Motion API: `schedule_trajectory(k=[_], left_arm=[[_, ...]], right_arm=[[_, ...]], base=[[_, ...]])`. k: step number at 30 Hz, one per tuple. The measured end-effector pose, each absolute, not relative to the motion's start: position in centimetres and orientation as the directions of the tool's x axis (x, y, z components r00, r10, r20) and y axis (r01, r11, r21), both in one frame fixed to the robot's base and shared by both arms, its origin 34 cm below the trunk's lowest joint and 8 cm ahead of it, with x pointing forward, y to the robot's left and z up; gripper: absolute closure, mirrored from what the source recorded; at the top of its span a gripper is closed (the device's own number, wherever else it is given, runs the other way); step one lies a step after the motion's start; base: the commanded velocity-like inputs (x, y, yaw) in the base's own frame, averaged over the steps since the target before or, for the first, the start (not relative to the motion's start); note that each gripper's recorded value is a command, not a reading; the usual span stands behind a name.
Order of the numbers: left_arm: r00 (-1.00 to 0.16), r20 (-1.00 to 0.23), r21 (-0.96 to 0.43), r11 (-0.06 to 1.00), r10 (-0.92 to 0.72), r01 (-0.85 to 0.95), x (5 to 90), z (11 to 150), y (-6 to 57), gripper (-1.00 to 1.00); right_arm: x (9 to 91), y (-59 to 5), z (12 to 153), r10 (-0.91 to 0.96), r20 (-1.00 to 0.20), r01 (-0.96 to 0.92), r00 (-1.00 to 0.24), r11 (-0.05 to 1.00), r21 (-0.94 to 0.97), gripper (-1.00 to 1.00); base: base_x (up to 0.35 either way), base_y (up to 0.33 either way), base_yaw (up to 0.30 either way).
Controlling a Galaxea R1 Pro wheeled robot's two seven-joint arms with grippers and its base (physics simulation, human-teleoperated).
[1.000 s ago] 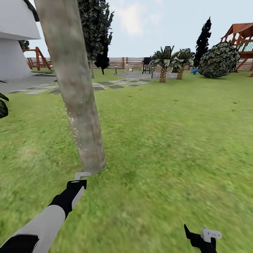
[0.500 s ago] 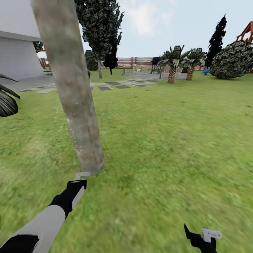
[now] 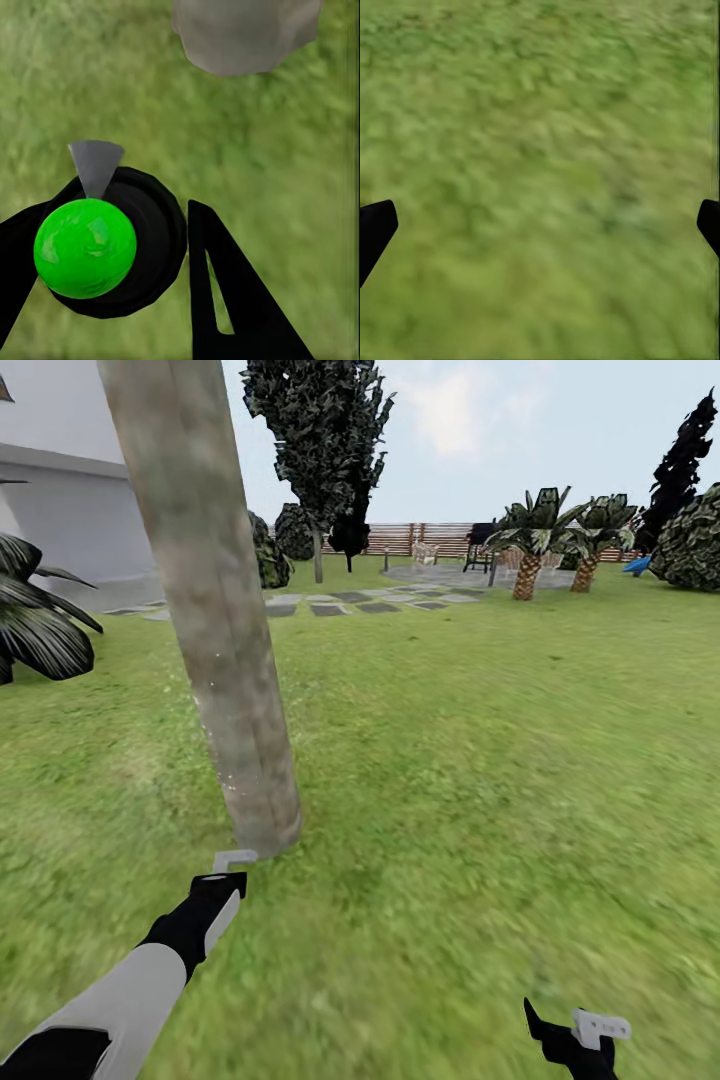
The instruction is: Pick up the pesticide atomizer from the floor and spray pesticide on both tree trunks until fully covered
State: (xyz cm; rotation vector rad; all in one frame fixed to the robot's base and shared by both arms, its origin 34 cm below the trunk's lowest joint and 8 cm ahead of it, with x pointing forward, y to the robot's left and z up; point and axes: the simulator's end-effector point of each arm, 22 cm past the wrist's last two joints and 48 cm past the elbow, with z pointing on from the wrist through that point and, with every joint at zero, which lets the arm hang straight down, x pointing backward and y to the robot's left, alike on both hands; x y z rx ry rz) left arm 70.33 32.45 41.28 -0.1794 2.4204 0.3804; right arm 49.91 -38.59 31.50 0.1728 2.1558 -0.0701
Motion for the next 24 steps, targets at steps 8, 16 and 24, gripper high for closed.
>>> schedule_trajectory(k=[8,16,24], left_arm=[[-0.765,-0.643,0.224,0.948,-0.03,-0.225,70.3,41.24,32.41,1.0],[-0.766,-0.642,0.225,0.948,-0.03,-0.226,70.28,41.22,32.48,1.0],[-0.766,-0.642,0.225,0.948,-0.03,-0.225,70.26,41.2,32.45,1.0]], right_arm=[[49.91,-38.58,31.5,0.097,-0.83,0.15,-0.549,0.989,0.016,-1.0],[49.88,-38.53,31.47,0.097,-0.83,0.15,-0.55,0.989,0.016,-1.0],[49.88,-38.52,31.46,0.097,-0.829,0.149,-0.55,0.989,0.016,-1.0]], base=[[0.122,-0.277,0.054],[0.111,-0.277,0.268],[0.046,-0.277,0.277]])
